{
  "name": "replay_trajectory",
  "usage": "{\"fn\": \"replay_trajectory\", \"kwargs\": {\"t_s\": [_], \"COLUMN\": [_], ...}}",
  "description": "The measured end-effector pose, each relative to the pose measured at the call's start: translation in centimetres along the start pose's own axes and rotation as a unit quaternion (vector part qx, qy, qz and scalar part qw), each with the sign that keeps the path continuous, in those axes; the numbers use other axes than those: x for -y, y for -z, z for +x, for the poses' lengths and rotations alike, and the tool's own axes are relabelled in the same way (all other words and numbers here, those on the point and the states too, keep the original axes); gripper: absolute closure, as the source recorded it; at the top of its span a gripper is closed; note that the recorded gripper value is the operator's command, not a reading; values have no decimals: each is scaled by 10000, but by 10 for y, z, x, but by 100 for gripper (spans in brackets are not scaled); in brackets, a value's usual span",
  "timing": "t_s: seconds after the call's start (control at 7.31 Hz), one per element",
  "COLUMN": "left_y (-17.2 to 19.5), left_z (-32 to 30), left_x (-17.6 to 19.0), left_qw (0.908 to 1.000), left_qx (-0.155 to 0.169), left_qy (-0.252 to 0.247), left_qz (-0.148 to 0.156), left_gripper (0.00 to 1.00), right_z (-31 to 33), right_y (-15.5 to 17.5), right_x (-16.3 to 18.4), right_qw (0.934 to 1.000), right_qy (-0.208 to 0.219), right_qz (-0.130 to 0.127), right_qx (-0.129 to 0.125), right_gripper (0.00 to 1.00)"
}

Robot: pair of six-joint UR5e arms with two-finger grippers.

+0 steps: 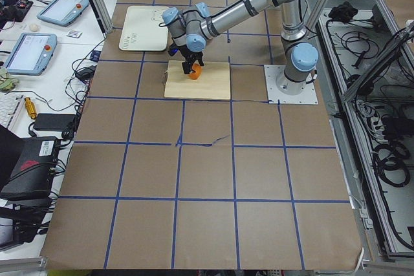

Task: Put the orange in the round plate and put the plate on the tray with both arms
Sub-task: 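Close the left gripper around the orange and lift it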

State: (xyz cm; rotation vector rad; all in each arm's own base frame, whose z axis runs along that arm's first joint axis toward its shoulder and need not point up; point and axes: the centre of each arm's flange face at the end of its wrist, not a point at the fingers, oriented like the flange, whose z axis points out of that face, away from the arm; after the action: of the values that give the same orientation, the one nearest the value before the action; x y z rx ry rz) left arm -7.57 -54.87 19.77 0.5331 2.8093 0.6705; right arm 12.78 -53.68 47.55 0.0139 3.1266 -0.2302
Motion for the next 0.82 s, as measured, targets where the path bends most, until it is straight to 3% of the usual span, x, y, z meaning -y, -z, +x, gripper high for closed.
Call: {"fn": "replay_trajectory", "kwargs": {"t_s": [0.82], "left_y": [-3], "left_z": [-13], "left_x": [19], "left_qw": [9990], "left_qx": [113], "left_qy": [240], "left_qz": [366], "left_gripper": [0], "right_z": [-1], "right_y": [0], "right_x": [0], "right_qw": [10000], "right_qy": [5], "right_qz": [-5], "right_qx": [1], "right_gripper": [0]}}
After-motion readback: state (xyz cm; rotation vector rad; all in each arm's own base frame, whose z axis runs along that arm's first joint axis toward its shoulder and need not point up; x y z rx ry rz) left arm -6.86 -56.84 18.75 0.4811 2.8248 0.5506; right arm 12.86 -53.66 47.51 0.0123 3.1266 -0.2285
